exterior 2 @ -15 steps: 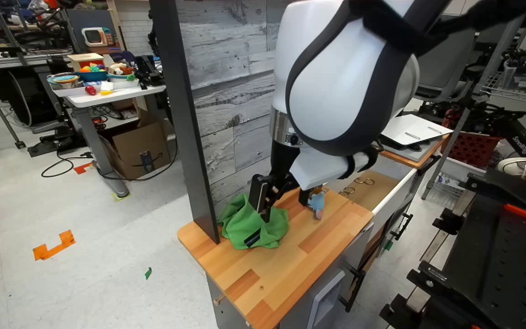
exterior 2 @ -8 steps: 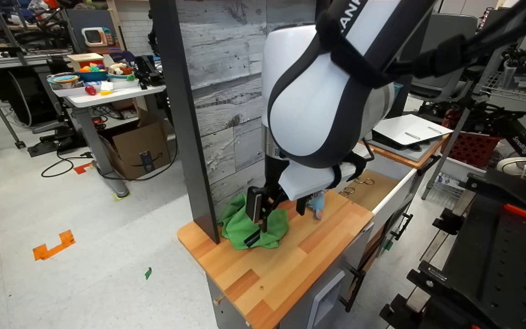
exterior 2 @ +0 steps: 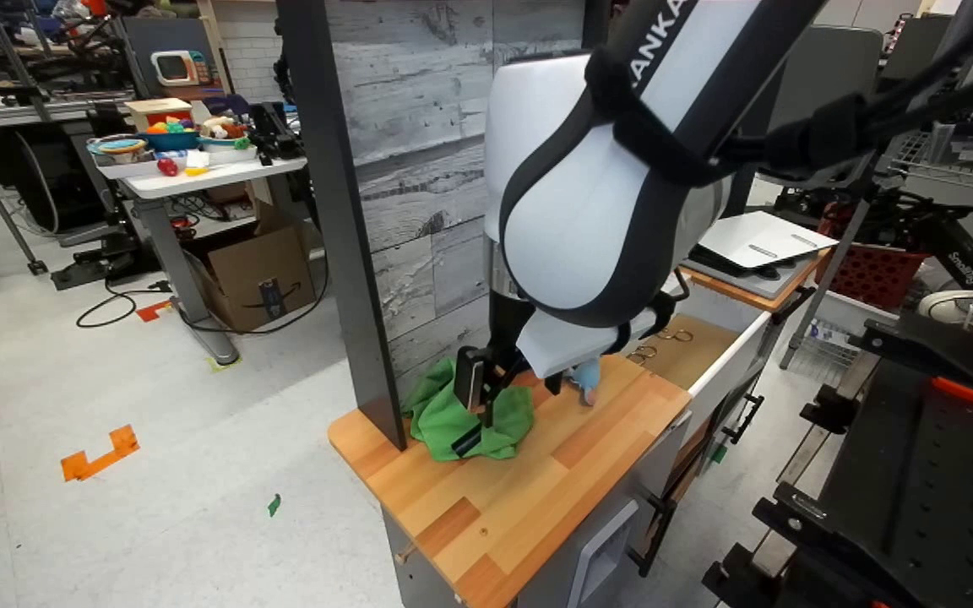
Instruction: Unfold the green towel once from left to right.
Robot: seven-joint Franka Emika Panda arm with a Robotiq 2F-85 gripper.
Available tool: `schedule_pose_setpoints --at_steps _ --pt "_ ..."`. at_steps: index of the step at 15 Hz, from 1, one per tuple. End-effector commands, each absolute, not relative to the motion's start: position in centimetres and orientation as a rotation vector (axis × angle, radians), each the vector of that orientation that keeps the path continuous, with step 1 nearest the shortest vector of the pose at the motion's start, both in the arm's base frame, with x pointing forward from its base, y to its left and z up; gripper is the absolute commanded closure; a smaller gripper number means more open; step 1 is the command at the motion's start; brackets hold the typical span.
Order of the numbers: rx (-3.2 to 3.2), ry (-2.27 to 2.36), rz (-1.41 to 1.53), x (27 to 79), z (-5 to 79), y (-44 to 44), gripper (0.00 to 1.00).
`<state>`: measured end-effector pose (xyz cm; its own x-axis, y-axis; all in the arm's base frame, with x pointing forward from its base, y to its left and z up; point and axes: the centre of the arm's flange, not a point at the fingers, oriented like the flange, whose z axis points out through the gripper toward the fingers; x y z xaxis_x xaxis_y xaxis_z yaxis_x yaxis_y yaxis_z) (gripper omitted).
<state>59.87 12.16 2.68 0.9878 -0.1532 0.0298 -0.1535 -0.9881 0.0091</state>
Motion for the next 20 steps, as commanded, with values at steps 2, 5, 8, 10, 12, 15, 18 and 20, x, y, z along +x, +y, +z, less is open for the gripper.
schedule_pose_setpoints --at_steps 2,5,8,10,12,15,18,20 --pt "3.105 -0.178 0.169 59.8 1.6 13.2 0.00" --pt "3.114 -0.151 0.208 59.8 0.9 13.9 0.00" --pt "3.116 -0.139 0.246 59.7 0.5 14.3 0.26" --pt "3.112 -0.127 0.282 59.5 0.6 14.5 0.42" --pt "3.107 -0.118 0.307 59.5 0.8 14.6 0.58" --pt "3.096 -0.110 0.355 59.4 0.9 14.6 0.81" --pt "3.087 -0.098 0.375 59.4 0.6 14.6 1.00" --pt "3.087 -0.092 0.367 59.3 0.2 14.6 1.00"
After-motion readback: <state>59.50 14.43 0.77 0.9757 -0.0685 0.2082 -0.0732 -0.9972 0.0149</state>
